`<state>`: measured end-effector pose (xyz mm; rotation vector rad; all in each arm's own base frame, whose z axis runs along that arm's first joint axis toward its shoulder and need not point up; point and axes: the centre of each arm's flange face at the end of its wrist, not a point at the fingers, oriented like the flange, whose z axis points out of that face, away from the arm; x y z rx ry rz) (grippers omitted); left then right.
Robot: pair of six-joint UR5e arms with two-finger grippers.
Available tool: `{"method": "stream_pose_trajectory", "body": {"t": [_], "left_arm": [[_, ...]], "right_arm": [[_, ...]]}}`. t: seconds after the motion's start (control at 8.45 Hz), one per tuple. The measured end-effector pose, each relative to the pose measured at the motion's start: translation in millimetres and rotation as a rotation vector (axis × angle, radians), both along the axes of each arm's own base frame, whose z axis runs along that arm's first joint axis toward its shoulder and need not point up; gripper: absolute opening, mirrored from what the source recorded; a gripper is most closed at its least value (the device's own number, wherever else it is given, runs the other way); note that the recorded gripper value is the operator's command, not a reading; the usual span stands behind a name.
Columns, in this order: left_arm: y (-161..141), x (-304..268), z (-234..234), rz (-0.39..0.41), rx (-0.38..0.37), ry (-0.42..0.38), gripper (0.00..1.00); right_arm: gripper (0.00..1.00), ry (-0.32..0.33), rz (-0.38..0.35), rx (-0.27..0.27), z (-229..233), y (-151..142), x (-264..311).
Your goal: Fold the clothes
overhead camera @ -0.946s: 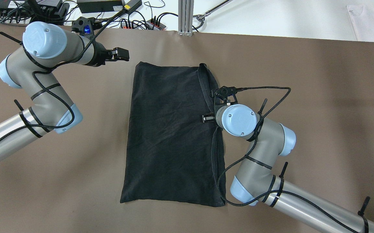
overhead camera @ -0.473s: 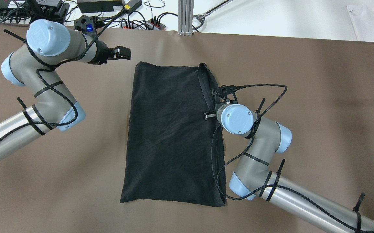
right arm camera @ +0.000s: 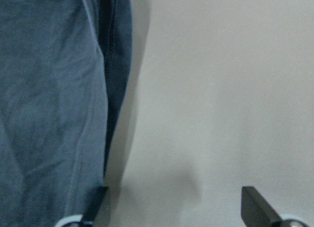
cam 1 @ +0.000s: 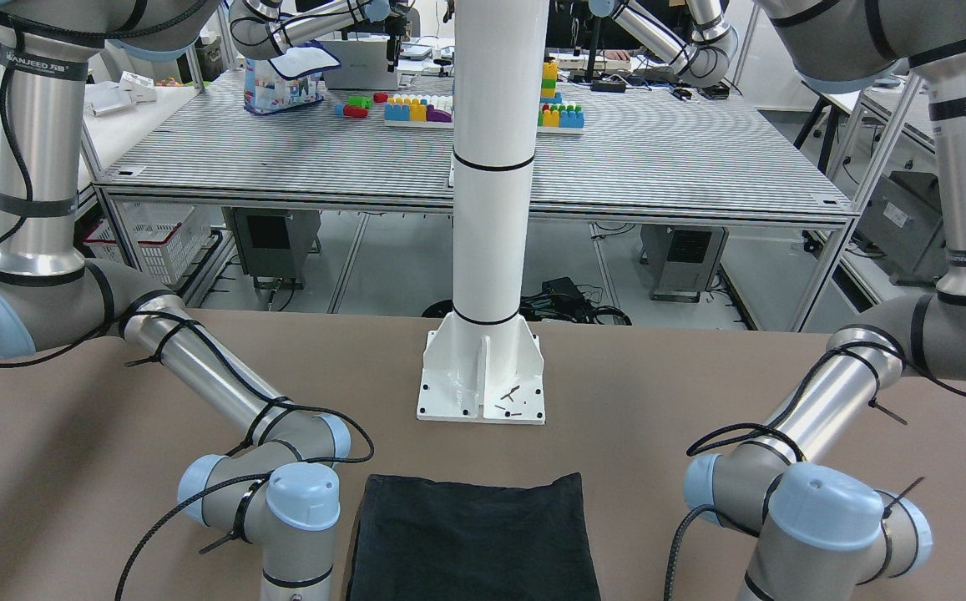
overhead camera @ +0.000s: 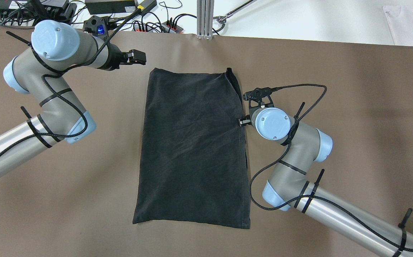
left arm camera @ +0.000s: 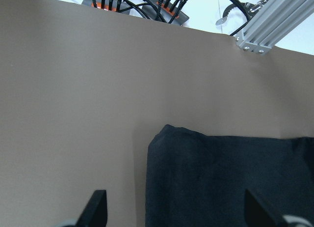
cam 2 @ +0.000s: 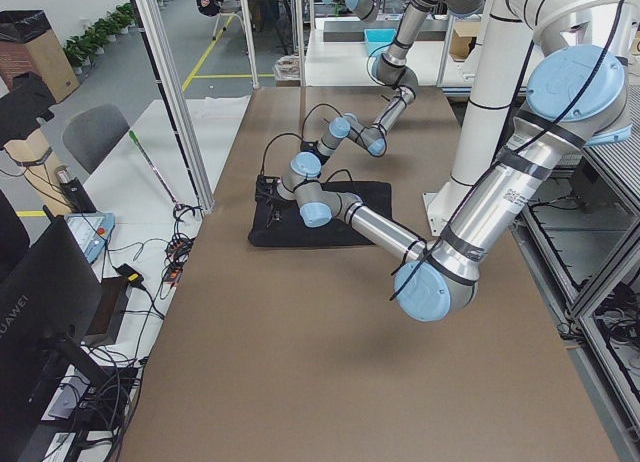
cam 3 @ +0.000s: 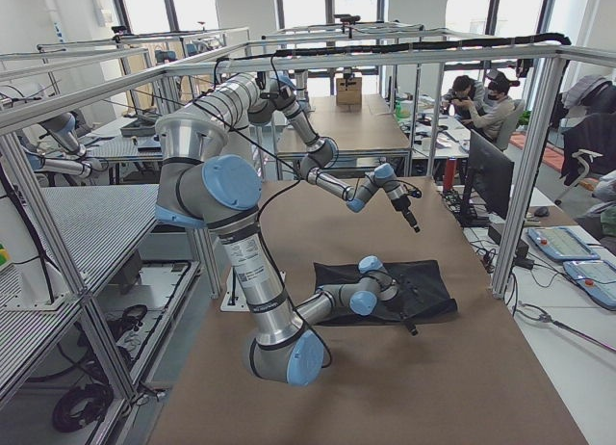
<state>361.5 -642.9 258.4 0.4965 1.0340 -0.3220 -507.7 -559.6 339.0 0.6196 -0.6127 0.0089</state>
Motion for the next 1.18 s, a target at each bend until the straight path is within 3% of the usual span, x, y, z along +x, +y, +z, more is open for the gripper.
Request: {"method": "stream_pose_trajectory", "body": {"t": [0.24, 0.47, 0.83, 1.18], "left_arm": [[0.1, -1.2, -1.2, -0.002, 0.001, 0.003, 1.0], [0.1, -2.2, -1.0, -0.003, 0.001, 0.003, 1.0], [0.1, -2.8, -0.3, -0.005, 0.0, 0.005, 1.0], [-0.8, -3.0, 0.3, -0.003, 0.002, 0.002, 1.0]], "right_arm": [[0.94, 0.02, -0.003, -0.008, 13.6, -9.7, 15.5], [0.94, -0.013, -0.031, -0.014, 1.2, -22.2, 39.9], [0.94, -0.159, -0.04, -0.028, -49.5, -27.0, 56.7], [0.94, -0.372, 0.008, 0.001, -73.8, -48.0, 25.7]]}}
